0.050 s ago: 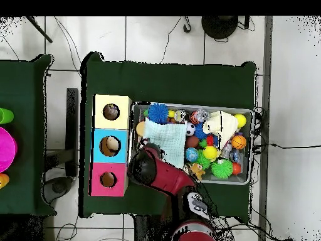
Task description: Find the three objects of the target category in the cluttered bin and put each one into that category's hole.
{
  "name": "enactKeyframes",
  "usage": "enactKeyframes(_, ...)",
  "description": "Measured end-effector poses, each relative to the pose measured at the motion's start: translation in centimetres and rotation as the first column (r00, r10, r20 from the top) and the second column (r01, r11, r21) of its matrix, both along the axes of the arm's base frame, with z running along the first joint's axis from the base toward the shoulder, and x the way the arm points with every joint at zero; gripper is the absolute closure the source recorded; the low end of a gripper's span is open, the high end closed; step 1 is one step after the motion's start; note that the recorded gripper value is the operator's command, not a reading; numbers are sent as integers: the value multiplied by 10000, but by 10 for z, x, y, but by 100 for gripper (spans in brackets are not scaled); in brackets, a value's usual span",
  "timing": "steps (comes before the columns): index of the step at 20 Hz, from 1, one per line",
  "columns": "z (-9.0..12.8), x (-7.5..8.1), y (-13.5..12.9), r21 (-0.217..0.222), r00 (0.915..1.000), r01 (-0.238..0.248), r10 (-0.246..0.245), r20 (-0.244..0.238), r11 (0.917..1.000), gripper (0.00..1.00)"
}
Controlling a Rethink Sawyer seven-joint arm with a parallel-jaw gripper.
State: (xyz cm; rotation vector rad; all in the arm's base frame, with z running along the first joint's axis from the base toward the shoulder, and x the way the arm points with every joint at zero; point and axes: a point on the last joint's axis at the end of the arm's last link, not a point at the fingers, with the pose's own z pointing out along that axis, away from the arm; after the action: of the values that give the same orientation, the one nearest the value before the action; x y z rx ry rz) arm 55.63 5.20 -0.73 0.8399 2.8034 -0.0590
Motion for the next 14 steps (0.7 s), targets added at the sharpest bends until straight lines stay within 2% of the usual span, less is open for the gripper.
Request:
enactKeyframes(4, -8, -2, -7, -114, 9999, 43, -41, 109, 9999, 0)
enactKeyframes(14, -11, 2, -16, -493, 9957, -279, 321, 866, 9984, 0)
